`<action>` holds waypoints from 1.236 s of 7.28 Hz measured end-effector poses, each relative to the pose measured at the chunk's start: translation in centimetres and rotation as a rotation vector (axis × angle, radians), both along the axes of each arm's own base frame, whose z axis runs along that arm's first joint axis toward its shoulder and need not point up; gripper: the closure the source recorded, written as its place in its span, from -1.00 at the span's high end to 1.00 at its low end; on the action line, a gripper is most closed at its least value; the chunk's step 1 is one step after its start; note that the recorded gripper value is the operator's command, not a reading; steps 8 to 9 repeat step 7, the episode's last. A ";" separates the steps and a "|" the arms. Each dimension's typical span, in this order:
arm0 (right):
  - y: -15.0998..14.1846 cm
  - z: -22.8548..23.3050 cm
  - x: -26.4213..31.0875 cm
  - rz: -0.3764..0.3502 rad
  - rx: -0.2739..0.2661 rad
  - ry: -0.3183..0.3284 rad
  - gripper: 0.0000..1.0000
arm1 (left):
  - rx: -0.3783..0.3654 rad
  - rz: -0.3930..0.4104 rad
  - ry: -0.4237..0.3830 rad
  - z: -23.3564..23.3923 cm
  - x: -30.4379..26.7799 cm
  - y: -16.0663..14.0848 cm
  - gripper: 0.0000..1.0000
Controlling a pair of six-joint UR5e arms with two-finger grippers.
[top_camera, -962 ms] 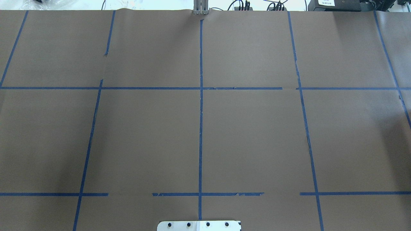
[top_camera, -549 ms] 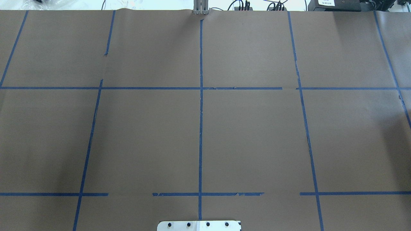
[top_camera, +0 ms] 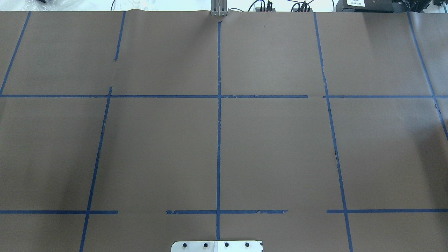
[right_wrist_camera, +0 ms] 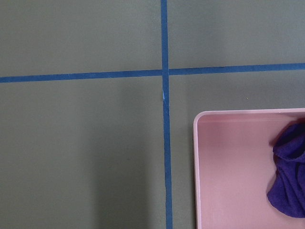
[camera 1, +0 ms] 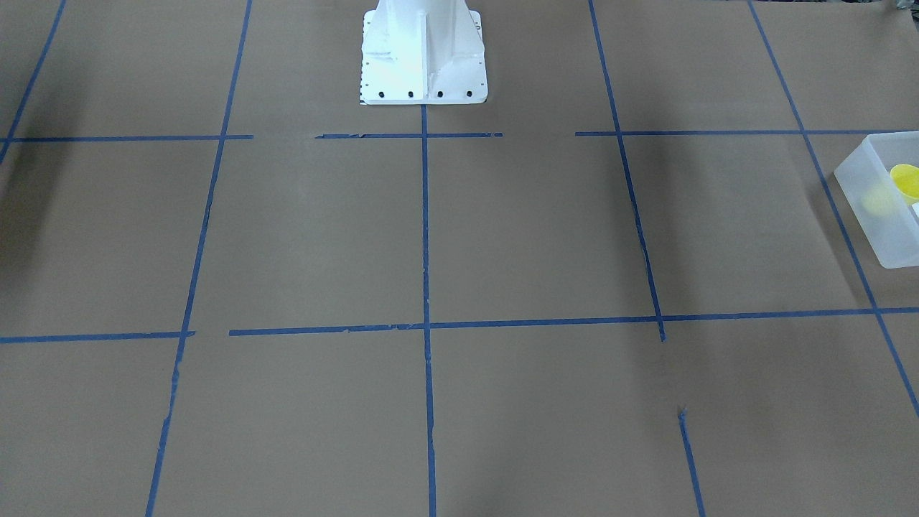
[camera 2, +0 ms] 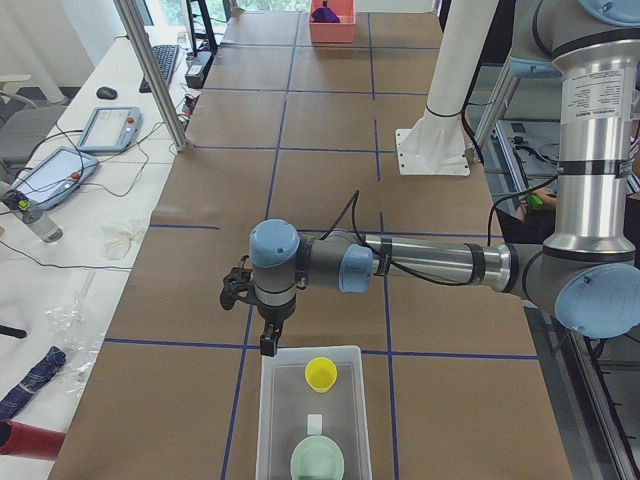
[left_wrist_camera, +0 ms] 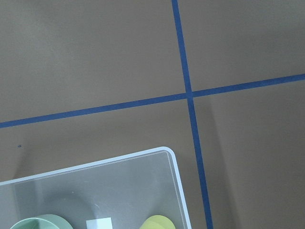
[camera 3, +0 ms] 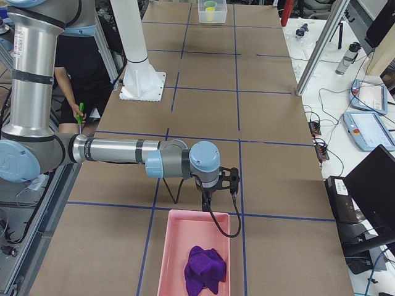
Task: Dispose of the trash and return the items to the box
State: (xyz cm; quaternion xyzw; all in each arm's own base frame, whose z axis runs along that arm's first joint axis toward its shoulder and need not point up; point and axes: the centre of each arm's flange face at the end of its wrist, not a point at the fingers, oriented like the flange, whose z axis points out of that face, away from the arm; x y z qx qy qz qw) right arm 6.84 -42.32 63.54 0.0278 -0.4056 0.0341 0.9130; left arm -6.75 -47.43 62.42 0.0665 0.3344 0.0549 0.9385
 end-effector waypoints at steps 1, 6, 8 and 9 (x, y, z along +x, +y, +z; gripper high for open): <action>0.0 0.0 0.0 0.002 -0.002 -0.001 1.00 | 0.000 0.000 0.000 0.0 0.0 0.0 1.00; 0.0 -0.1 0.0 0.004 0.000 -0.002 1.00 | -0.005 0.001 0.002 0.4 0.0 -0.1 1.00; 0.0 0.0 0.0 0.004 -0.001 -0.002 1.00 | -0.005 0.001 0.001 0.5 0.0 -0.1 1.00; 0.0 0.0 0.0 0.004 -0.001 -0.002 1.00 | -0.005 0.001 0.001 0.5 0.0 -0.1 1.00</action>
